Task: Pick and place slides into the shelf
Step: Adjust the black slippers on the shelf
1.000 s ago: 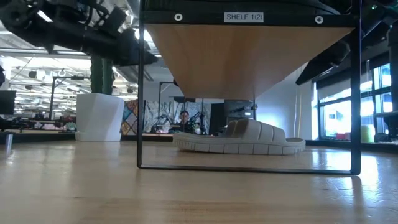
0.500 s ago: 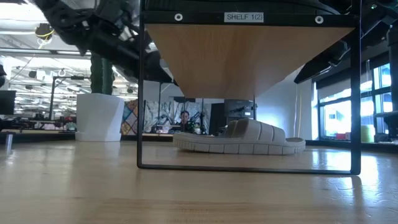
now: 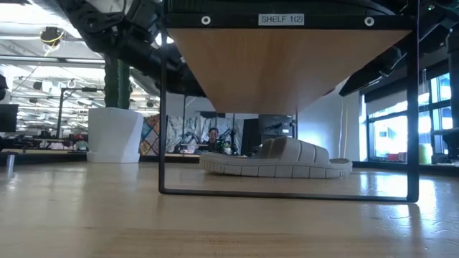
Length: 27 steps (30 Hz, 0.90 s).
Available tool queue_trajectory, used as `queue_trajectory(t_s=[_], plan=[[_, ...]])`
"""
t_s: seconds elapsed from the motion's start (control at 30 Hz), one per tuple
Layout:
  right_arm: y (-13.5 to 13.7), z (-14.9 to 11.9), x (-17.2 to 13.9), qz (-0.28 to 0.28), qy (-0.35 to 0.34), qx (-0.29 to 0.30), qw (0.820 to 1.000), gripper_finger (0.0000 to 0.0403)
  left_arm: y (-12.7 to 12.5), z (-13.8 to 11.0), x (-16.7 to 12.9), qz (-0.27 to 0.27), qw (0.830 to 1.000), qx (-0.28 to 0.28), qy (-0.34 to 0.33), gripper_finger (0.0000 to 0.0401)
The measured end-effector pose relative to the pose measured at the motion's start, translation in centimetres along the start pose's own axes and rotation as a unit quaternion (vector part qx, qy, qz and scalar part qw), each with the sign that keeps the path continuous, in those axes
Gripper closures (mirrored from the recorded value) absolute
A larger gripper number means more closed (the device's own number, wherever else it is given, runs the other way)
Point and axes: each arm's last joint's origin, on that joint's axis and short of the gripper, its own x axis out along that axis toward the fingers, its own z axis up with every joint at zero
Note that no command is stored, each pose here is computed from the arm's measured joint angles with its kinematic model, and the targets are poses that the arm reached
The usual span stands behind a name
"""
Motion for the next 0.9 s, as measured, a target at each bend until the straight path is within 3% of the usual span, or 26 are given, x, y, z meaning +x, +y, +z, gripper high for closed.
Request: queue_trajectory(t_s=[0.27, 0.9], plan=[[0.00, 0.00, 0.00, 0.000, 0.000, -0.008, 1.000, 0.0323, 0.13, 0.20, 0.42, 0.004, 1.000, 0.001, 0.002, 0.0225], [0.00, 0.00, 0.00, 0.000, 0.000, -0.006, 1.000, 0.0323, -0.11, 0.45, 0.37, -0.051, 0.999, -0.010, -0.009, 0.0225]])
